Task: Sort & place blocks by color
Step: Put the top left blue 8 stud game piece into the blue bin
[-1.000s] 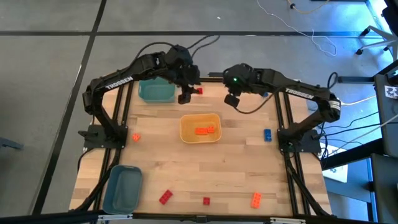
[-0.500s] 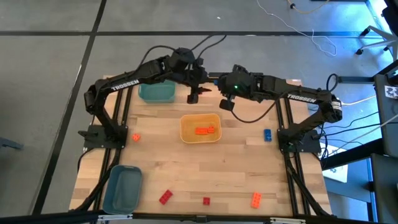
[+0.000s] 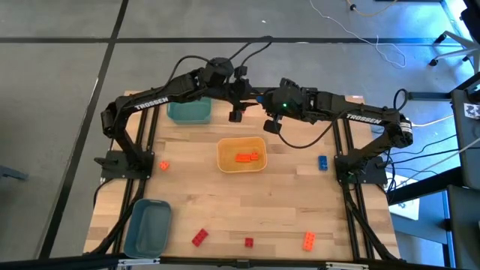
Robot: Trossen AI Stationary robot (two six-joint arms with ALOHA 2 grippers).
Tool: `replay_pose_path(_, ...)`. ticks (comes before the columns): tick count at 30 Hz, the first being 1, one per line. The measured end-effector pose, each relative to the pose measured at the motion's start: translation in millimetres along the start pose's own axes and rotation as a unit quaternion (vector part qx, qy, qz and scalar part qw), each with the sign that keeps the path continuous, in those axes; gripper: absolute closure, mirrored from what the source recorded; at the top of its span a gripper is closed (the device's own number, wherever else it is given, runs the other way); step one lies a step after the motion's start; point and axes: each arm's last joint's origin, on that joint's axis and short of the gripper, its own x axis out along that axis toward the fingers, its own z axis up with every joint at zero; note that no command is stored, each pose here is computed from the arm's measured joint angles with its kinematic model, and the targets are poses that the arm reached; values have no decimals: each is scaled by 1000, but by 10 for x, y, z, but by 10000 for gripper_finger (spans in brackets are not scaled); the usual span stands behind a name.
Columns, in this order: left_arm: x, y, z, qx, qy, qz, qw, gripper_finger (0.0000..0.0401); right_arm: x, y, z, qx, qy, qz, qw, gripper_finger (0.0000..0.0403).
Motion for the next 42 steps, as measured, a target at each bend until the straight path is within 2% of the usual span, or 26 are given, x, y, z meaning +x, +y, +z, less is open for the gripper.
replay_pose_path(14,167,-29,-90,6,19,-6,1000,236,-28,51,43,-2,-19,4,1000,311)
replay_pose_path(24,213,-65,-55,3,10,-1,1000,237,-42,74,50,-6,-21,6,1000,311)
replay_pose_path(27,214,-63,-48,2,7,1,1000,253,-52,67,53,-5,-22,4,1000,311)
replay_pose_path(32,219,-114,-51,9,18,-10,1000,311,-49,81,43,-11,-20,22,999,311)
replay_pose_path(40,225,-189,-19,22,21,-17,999,311,-49,94,38,-9,-20,40,999,311)
replay_pose_path(42,226,-198,-18,19,23,-17,999,311,-46,95,39,-3,-21,42,999,295)
